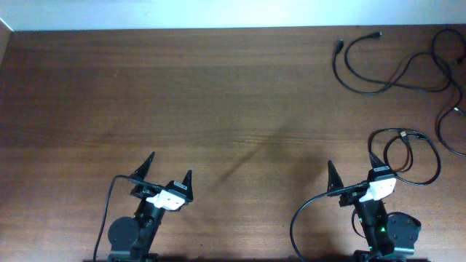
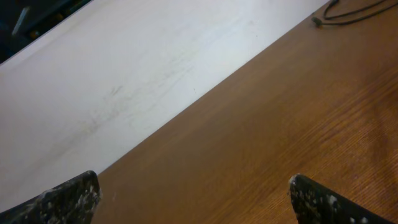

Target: Untangle cables

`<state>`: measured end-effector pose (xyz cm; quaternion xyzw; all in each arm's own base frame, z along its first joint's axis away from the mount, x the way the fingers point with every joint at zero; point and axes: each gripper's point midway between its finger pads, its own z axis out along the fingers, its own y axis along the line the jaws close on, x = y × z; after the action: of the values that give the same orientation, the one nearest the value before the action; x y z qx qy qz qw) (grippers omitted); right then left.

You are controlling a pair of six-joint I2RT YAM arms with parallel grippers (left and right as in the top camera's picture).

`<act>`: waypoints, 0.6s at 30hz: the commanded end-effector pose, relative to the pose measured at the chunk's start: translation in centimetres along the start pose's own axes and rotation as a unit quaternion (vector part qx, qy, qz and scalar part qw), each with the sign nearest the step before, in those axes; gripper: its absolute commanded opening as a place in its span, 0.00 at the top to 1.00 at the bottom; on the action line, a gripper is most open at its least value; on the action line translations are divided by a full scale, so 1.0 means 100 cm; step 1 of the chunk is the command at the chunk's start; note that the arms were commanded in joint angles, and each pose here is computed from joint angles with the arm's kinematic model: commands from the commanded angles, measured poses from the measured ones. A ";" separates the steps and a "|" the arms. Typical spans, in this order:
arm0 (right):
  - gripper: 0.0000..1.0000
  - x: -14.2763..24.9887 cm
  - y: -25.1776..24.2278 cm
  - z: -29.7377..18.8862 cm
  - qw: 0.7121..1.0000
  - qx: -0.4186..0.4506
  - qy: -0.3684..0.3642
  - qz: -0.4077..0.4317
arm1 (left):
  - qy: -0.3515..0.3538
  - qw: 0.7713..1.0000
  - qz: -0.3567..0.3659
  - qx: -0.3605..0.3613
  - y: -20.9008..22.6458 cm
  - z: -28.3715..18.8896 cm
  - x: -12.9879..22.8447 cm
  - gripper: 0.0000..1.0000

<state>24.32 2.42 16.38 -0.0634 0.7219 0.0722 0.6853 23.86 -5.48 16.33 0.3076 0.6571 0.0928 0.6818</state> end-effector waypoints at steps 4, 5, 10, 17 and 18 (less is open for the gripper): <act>0.01 0.002 -0.002 0.000 1.000 0.006 0.001 0.004 | 0.005 1.000 0.004 -0.005 0.002 0.000 0.003 0.01; 0.01 0.002 -0.004 0.000 1.000 0.013 0.001 0.016 | 0.005 1.000 0.004 -0.005 0.002 0.000 0.003 0.01; 0.01 0.003 -0.001 0.001 1.000 0.015 0.003 0.017 | 0.005 1.000 0.004 -0.005 0.002 0.000 0.003 0.01; 0.01 0.003 0.004 0.001 0.999 0.003 0.003 -0.032 | 0.005 1.000 0.004 -0.005 0.002 0.000 0.003 0.01; 0.01 0.003 0.004 0.001 0.999 0.003 0.003 -0.032 | 0.005 1.000 0.004 -0.005 0.002 0.000 0.003 0.01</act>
<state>24.36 2.84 16.25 -0.0792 0.7223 0.0557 0.6847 23.86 -5.48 16.33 0.3078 0.6571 0.0930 0.6818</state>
